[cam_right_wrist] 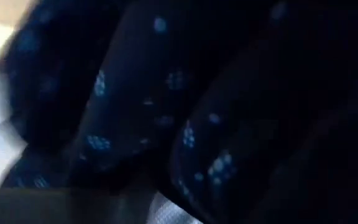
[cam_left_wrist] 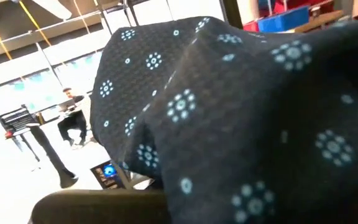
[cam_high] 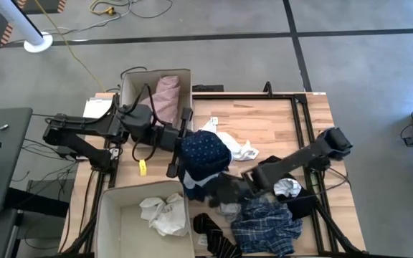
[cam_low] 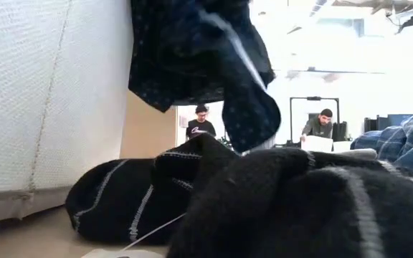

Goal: Sort clothes
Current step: Put the dark blue long sleeve into the top light brown laundry organizer

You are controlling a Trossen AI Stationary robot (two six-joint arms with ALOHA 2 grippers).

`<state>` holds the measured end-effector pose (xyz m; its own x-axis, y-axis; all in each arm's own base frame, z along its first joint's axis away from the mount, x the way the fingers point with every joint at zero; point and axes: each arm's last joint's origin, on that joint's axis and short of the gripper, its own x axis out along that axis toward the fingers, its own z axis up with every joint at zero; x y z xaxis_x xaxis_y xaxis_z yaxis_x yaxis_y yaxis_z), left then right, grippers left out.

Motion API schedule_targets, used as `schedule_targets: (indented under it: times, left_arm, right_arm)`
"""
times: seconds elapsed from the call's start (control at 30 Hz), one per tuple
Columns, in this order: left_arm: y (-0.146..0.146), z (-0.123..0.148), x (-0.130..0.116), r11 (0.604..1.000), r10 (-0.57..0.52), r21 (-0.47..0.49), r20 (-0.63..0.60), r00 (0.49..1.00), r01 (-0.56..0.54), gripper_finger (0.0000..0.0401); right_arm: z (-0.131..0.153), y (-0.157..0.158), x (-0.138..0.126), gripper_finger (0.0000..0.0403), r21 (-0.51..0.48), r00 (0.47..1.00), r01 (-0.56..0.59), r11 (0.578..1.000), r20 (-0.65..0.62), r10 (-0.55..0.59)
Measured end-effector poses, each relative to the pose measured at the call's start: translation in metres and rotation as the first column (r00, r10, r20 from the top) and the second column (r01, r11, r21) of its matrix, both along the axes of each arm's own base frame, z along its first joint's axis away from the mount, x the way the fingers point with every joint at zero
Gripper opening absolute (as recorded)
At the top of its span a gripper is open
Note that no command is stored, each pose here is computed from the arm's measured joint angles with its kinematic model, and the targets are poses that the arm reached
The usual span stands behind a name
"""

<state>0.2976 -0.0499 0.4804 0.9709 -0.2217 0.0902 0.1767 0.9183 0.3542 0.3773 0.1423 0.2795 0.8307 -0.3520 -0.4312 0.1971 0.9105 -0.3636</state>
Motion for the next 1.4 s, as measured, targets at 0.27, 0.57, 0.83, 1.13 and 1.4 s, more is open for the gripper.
schedule_targets:
  times: [0.27,0.57,0.83,1.13,1.4]
  left_arm:
    - [-0.006,0.001,-0.001,0.999,-0.047,-0.012,0.003,0.999,0.047,0.0005]
    - [-0.005,0.011,-0.012,0.997,-0.078,0.012,-0.055,0.995,0.078,0.0005]
    - [0.005,0.039,-0.04,0.991,0.076,0.117,-0.16,0.984,-0.058,0.0005]
    - [0.031,0.048,-0.061,0.858,0.48,0.322,-0.225,0.848,-0.4,0.0005]
    - [0.071,0.051,-0.069,0.583,0.796,0.458,-0.156,0.585,-0.672,0.0006]
  right_arm:
    - [0.0,-0.03,0.035,0.0018,-0.076,0.99,-0.02,0.997,0.139,0.031]
    - [0.032,-0.053,0.045,0.0004,-0.222,0.935,-0.04,0.974,0.336,0.115]
    - [0.072,-0.074,0.033,0.0002,-0.366,0.883,-0.045,0.93,0.421,0.209]
    - [0.127,-0.127,0.005,0.0001,-0.362,0.779,-0.118,0.925,0.543,0.313]
    - [0.175,-0.181,-0.003,0.0001,-0.292,0.701,-0.289,0.912,0.584,0.409]
